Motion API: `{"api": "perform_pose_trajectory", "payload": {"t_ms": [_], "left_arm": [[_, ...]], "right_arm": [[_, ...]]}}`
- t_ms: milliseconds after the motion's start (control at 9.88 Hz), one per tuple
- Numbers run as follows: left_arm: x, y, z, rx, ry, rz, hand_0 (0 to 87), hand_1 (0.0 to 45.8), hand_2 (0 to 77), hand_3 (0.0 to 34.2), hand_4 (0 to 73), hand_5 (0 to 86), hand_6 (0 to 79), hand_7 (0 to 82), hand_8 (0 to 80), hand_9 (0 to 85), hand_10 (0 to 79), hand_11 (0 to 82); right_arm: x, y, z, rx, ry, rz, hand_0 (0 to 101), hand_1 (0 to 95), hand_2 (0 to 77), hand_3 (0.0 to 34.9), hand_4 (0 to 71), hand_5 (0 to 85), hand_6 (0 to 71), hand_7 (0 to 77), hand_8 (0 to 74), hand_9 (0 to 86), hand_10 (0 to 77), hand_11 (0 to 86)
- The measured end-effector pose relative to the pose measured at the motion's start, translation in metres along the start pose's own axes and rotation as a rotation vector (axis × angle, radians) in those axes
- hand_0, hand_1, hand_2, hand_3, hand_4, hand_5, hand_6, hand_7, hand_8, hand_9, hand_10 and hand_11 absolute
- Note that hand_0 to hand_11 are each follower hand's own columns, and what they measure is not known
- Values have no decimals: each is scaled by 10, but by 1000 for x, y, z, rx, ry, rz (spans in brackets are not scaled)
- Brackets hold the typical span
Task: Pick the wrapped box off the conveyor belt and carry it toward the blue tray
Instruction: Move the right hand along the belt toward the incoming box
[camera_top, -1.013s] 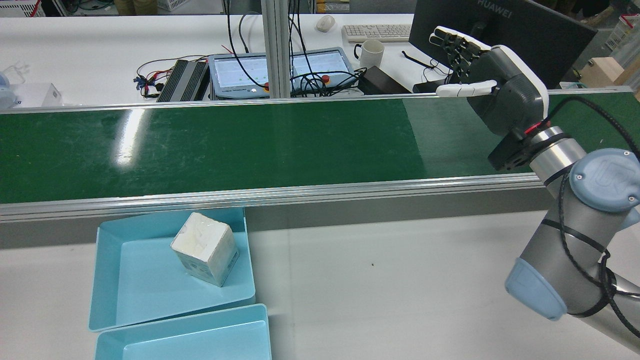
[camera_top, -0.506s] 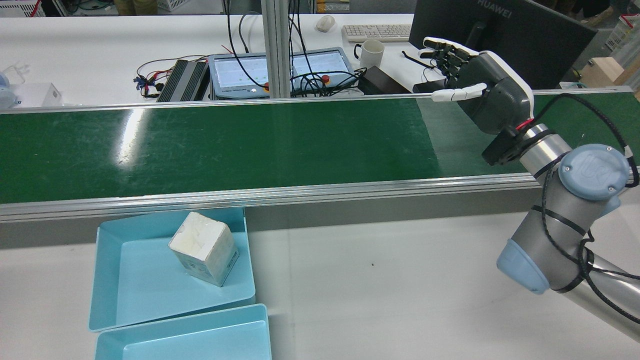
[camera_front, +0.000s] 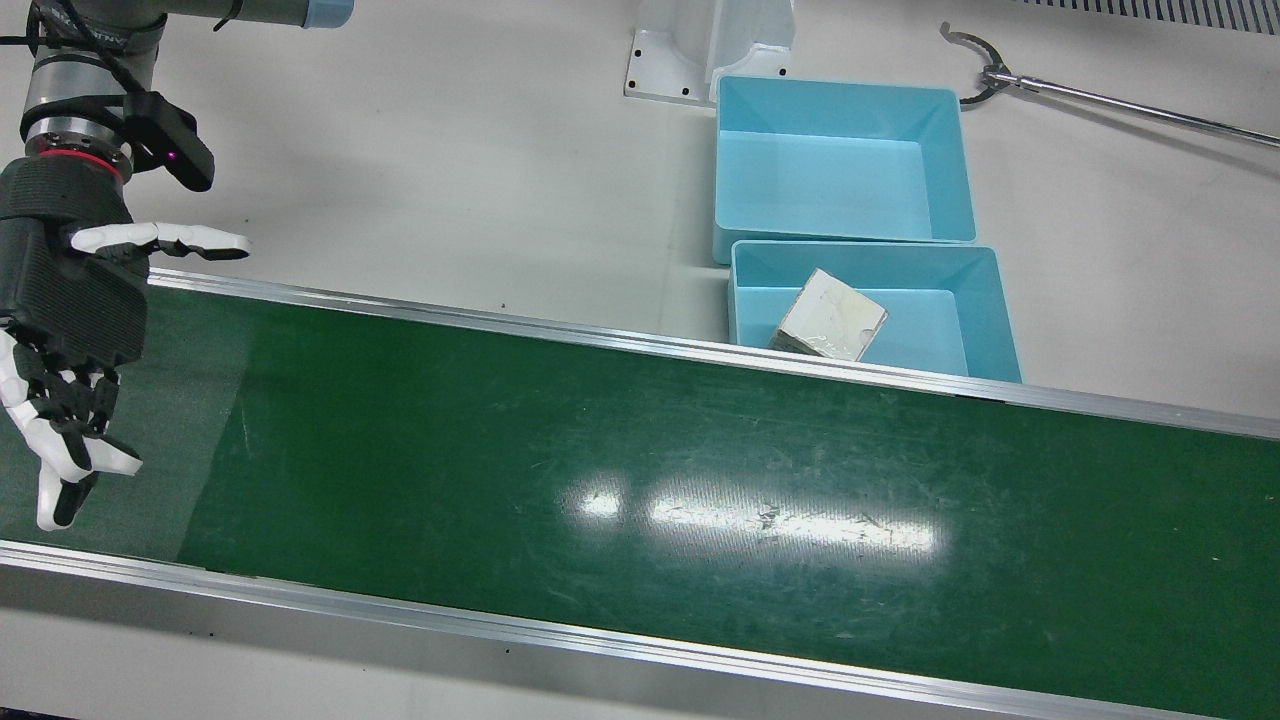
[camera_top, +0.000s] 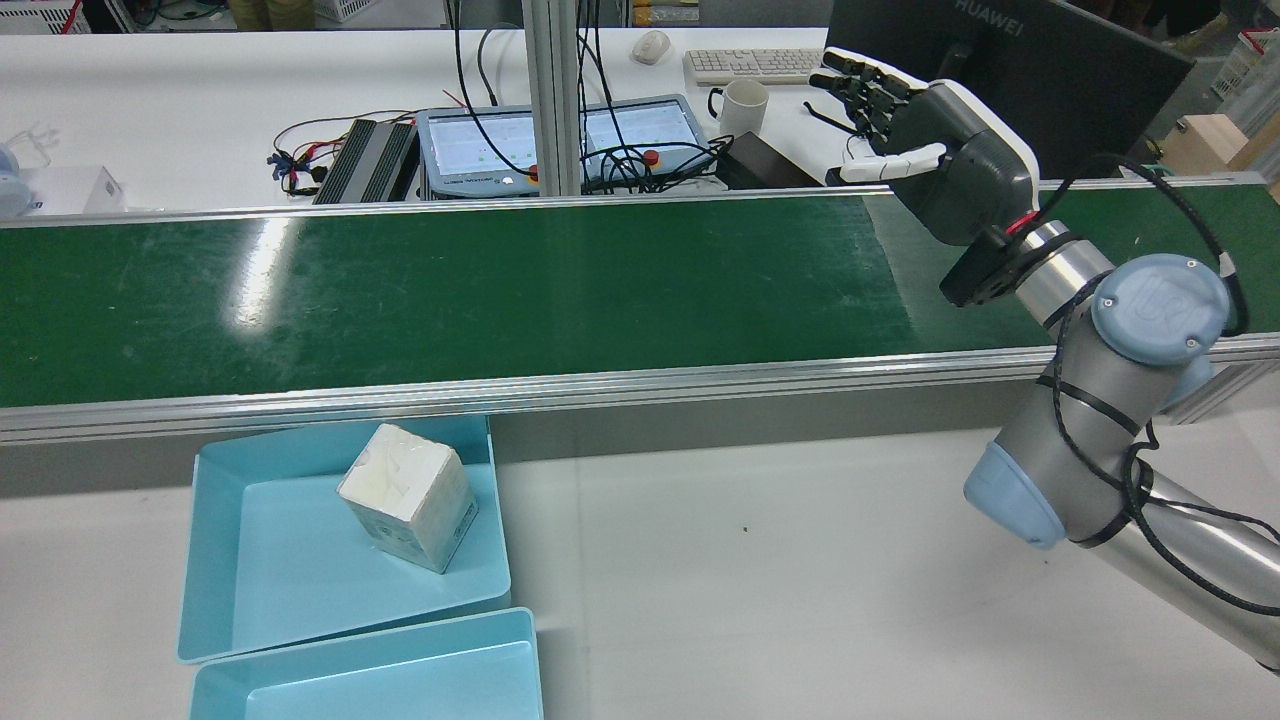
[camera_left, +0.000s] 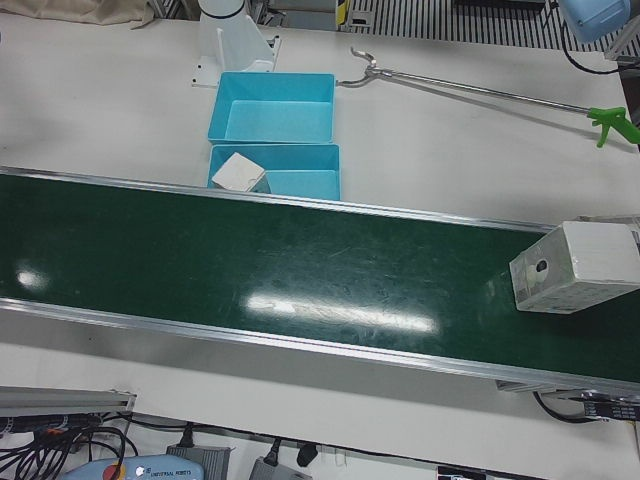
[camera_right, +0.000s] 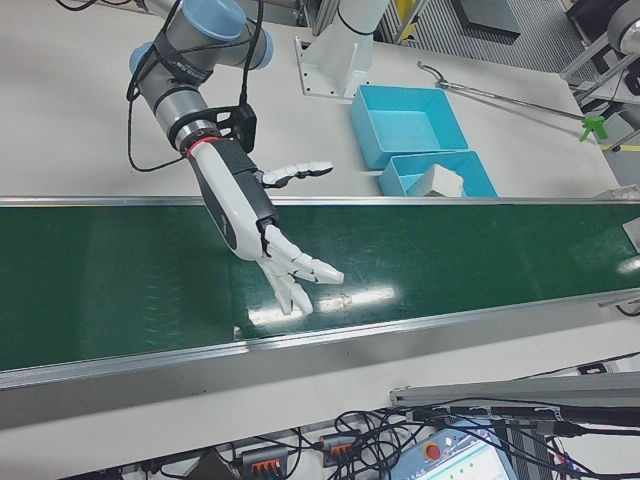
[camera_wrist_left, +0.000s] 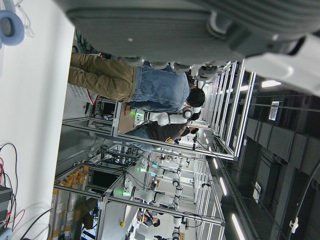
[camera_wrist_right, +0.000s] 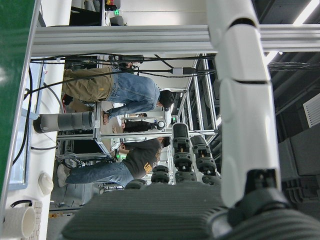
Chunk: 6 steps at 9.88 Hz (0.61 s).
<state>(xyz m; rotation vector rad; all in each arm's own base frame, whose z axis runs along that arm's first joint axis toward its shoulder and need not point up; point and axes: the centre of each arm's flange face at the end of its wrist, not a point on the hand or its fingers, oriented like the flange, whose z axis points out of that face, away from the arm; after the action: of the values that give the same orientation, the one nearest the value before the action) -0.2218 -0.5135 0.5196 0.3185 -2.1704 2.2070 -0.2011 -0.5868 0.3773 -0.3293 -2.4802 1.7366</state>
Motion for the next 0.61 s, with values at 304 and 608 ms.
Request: {"api": "perform_pose_trajectory", "payload": {"t_ms": [304, 608], "left_arm": [[0, 0, 0, 0, 0, 0, 0, 0, 5, 0, 5, 11, 0, 5, 5, 0, 5, 0], [0, 0, 0, 0, 0, 0, 0, 0, 5, 0, 5, 11, 5, 5, 5, 0, 5, 0]], "right_arm": [[5, 12, 19, -9, 21, -1, 489, 153, 104, 0, 153, 131, 98, 235, 22, 60, 0, 11], [9, 18, 22, -16, 27, 0, 487, 142, 71, 0, 98, 71, 44, 164, 5, 22, 0, 11]]}}
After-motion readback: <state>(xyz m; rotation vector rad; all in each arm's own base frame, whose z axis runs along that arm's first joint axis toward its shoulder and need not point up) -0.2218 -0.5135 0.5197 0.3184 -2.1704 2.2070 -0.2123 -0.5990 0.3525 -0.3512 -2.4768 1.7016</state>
